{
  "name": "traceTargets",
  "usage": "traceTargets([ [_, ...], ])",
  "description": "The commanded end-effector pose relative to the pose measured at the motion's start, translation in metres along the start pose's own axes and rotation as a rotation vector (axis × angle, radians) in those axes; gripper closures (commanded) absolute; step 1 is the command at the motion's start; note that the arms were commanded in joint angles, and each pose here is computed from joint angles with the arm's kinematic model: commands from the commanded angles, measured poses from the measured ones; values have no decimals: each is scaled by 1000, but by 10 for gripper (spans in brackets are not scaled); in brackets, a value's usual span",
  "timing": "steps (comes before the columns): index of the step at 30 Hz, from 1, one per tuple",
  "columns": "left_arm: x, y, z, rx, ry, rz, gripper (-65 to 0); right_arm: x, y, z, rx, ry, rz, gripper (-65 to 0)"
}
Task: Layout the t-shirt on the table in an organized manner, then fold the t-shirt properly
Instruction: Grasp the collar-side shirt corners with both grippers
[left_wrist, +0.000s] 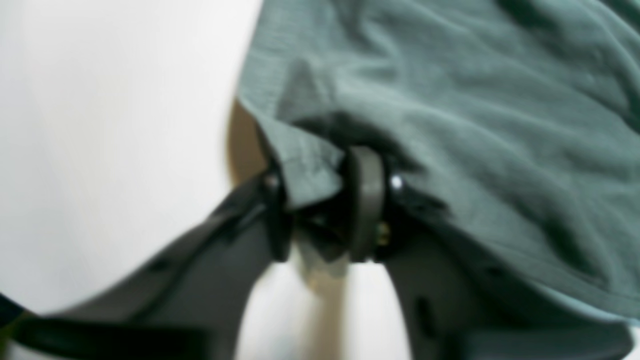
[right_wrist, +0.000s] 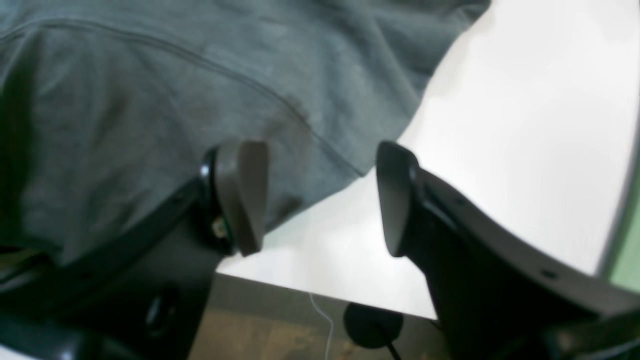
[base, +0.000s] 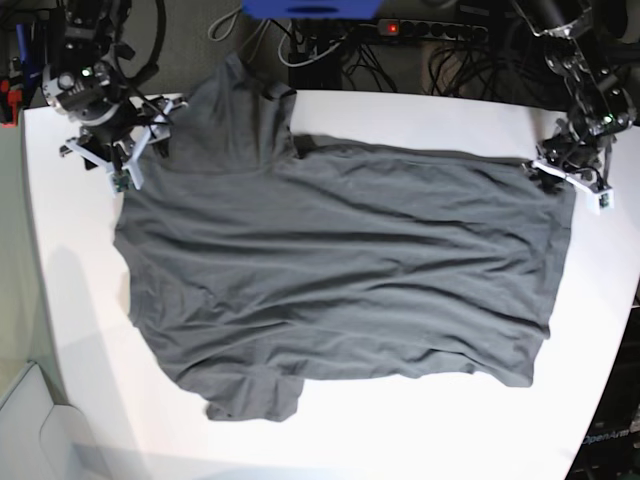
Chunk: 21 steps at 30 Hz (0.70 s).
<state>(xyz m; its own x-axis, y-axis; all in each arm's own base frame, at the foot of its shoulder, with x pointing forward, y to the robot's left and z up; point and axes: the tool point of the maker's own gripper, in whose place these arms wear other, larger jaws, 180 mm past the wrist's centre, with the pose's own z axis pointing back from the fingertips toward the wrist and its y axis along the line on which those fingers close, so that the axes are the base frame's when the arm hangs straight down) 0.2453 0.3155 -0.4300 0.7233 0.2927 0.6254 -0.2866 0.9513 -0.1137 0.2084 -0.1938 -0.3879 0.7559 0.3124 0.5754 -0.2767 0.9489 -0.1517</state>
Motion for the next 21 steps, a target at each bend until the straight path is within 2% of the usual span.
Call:
traceTargets([
  [1, -7, 4, 2, 13, 37, -16, -69, 10, -4, 0, -8, -33, 5, -355],
  [2, -7, 4, 2, 14, 37, -15, -16, 9, -5, -3, -6, -29, 1, -355],
  [3, -8, 5, 2, 15, 37, -16, 0, 7, -4, -6, -1, -20, -5, -355],
  [12, -2, 9, 5, 26, 25, -30, -2, -3, -10, -11, 1, 6, -4, -355],
  [21, 1, 15, 7, 36, 22, -39, -2, -23, -15, -25, 12, 64, -50, -355],
])
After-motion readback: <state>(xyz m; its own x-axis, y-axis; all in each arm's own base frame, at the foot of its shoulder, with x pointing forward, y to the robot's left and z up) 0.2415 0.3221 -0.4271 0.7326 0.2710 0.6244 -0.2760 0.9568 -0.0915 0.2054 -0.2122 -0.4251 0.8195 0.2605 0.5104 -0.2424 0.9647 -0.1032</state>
